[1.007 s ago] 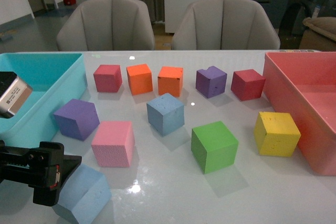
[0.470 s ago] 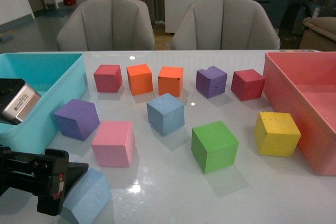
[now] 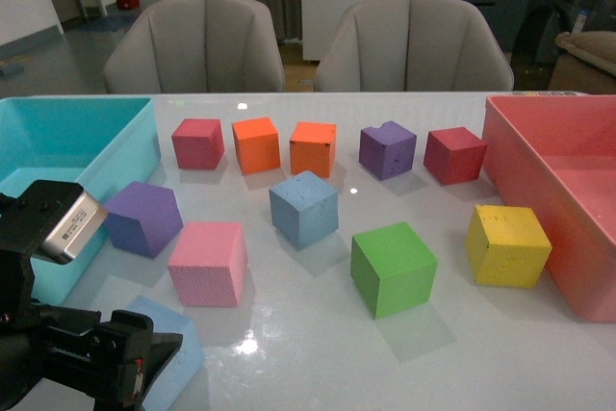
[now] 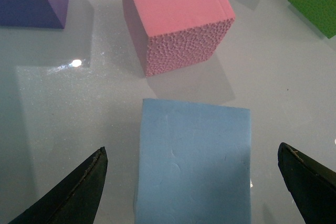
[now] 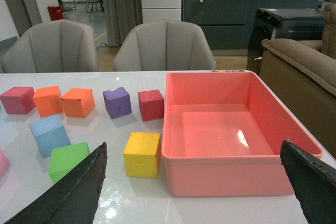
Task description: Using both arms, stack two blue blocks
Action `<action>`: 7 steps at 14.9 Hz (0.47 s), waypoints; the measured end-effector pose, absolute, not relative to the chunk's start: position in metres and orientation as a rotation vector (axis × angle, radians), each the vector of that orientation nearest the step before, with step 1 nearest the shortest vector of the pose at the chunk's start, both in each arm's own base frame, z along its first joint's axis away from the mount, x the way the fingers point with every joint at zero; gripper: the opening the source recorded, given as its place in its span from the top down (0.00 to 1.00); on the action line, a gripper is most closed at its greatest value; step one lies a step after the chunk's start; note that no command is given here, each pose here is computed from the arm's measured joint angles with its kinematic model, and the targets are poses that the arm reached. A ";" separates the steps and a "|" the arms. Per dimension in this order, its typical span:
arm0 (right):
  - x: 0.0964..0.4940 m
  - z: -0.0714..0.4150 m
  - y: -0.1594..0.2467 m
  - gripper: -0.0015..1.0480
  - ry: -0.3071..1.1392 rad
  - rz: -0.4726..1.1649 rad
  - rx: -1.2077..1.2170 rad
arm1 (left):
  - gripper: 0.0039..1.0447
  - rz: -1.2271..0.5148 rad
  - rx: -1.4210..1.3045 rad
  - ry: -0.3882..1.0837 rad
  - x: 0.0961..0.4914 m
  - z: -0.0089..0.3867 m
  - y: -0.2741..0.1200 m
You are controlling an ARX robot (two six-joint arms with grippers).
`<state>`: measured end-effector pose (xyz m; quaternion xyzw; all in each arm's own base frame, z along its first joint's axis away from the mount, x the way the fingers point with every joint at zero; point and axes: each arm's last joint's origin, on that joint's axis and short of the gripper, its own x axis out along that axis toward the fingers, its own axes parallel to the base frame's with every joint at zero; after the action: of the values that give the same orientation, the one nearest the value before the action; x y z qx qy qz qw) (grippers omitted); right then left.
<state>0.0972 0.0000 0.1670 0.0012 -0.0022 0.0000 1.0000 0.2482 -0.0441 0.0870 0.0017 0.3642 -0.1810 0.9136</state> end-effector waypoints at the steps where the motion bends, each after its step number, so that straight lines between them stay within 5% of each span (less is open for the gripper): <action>1: 0.097 0.167 0.000 0.06 -0.004 0.000 0.002 | 0.06 -0.378 0.008 0.757 0.247 0.085 -0.046; 6: 0.097 0.167 0.000 0.06 -0.004 0.000 0.002 | 0.06 -0.388 0.055 0.790 0.244 0.071 -0.052; 7: 0.097 0.167 0.000 0.06 -0.004 0.000 0.002 | 0.14 -0.393 0.062 0.786 0.244 0.071 -0.053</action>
<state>0.0972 0.0000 0.1670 0.0010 -0.0022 -0.0002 1.0000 0.2441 -0.0528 0.0710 0.0300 0.3806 -0.1900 0.9045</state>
